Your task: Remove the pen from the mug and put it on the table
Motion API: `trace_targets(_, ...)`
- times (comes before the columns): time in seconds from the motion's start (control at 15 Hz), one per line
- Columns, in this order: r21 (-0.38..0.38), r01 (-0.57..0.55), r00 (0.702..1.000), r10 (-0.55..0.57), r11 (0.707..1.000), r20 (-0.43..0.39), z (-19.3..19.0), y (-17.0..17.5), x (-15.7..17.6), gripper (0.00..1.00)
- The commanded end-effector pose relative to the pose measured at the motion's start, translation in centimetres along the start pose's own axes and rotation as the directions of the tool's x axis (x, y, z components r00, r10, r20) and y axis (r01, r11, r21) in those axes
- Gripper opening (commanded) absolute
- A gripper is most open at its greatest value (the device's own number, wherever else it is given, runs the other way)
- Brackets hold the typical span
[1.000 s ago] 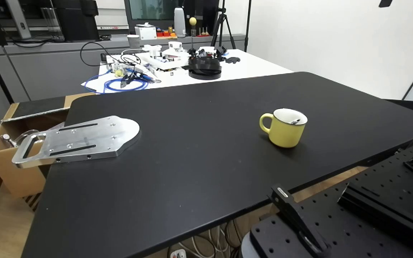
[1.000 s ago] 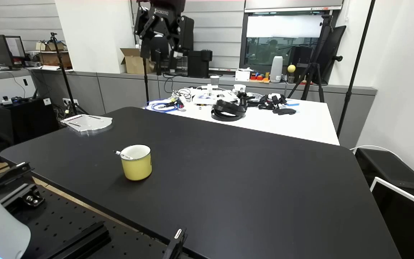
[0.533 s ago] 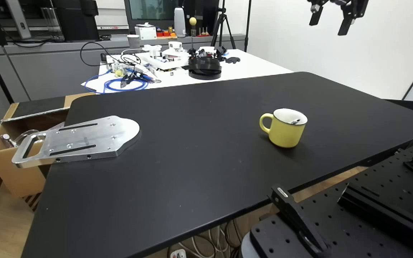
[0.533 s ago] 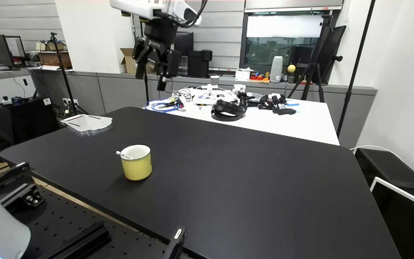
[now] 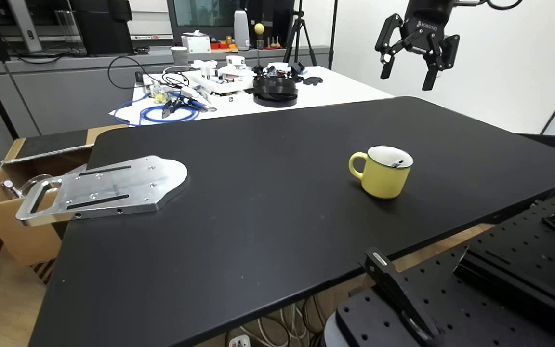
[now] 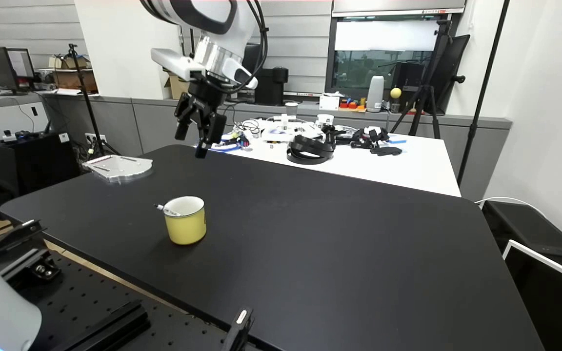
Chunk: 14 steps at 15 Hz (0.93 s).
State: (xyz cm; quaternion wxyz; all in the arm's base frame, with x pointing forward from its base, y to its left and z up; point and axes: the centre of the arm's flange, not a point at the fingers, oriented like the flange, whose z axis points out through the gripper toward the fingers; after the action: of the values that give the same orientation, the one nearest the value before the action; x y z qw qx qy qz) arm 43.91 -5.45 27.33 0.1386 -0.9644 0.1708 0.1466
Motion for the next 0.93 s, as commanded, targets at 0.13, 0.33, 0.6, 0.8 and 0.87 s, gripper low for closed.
trace_targets(0.13,-0.008,-0.1,0.988,0.101,0.995,0.115,5.0,-0.7,1.4,1.0)
trace_targets(0.33,-0.02,-0.136,0.978,0.137,0.991,0.158,7.7,0.0,1.6,1.0)
trace_targets(0.6,-0.033,-0.166,0.962,0.17,0.986,0.213,11.0,0.5,1.5,1.0)
trace_targets(0.8,-0.046,-0.174,0.952,0.18,0.984,0.246,12.8,0.9,1.3,1.0)
trace_targets(0.87,-0.048,-0.176,0.95,0.182,0.983,0.254,13.3,1.0,1.3,1.0)
